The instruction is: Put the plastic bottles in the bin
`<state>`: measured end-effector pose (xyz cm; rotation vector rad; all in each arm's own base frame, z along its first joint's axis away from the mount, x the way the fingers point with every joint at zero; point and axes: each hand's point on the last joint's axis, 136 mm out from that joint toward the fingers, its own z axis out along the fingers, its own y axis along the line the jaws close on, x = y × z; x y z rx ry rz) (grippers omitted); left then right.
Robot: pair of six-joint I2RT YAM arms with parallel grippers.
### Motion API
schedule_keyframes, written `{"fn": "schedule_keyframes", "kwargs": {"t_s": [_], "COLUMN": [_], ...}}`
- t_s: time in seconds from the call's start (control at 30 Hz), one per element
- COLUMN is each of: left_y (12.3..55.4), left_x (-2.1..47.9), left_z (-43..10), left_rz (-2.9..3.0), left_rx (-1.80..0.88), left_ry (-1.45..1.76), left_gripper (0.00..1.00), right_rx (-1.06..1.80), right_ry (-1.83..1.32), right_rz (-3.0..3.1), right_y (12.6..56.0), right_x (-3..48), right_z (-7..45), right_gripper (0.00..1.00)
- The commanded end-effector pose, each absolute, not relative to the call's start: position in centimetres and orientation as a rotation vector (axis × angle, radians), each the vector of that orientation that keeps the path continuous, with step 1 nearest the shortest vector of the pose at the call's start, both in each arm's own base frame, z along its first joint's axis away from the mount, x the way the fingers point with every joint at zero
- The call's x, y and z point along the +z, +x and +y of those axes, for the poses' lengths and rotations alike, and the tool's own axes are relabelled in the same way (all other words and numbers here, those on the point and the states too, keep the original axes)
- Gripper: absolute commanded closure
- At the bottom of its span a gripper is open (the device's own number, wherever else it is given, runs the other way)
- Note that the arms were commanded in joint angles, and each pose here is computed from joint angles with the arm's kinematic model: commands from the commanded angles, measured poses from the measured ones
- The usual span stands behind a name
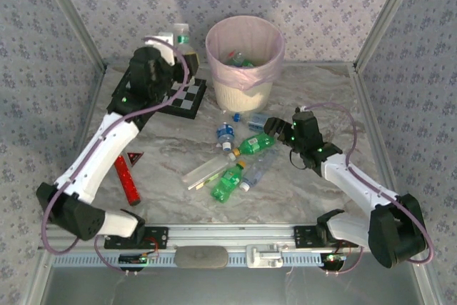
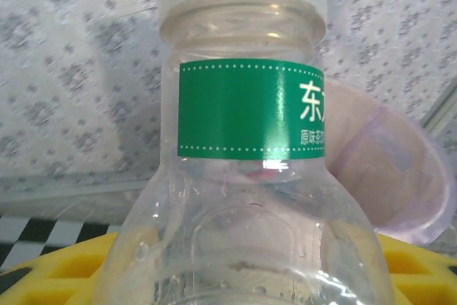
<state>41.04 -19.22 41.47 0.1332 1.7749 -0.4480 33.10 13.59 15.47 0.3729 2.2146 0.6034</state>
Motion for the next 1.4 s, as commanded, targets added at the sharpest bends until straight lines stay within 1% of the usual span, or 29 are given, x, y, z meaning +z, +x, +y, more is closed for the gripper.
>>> {"fn": "schedule_keyframes", "kwargs": {"t_s": [0.0,0.3,0.57,0.77,1.0,1.13,1.23,1.3,1.37], "left_y": [41.8,46.2,48.1,49.7,51.3,51.6,51.6,51.6,51.3], "left_x": [43.8,43.8,40.2,37.3,34.0,33.1,33.2,33.7,34.5], "left_z": [-21.4,-27.6,-33.2,-35.2,-35.8,-36.0,-35.8,-35.7,-35.7], "left_rz": [1.743,1.835,1.927,1.939,1.987,2.004,2.004,1.997,1.985], "left_rx": [-0.513,-0.642,-0.576,-0.536,-0.498,-0.486,-0.479,-0.481,-0.494], "left_ry": [0.248,0.411,0.606,0.627,0.615,0.612,0.603,0.591,0.583], "left_gripper": [0.45,0.45,0.45,0.43,0.41,0.37,0.31,0.24,0.16], "right_rx": [0.618,0.609,0.592,0.587,0.571,0.567,0.568,0.567,0.572], "right_ry": [0.387,0.405,0.41,0.407,0.408,0.413,0.416,0.415,0.415], "right_rz": [2.198,2.177,2.172,2.19,2.205,2.201,2.199,2.203,2.202], "right_y": [32.4,31.2,30.7,30.3,30.0,30.1,30.1,30.1,30.2], "right_x": [16.0,16.4,16.6,16.2,15.8,15.8,15.8,15.7,15.8], "right_z": [13.5,12.6,12.0,11.9,11.6,11.4,11.4,11.4,11.5], "right_gripper": [0.01,0.01,0.01,0.01,0.01,0.01,0.01,0.01,0.01]}}
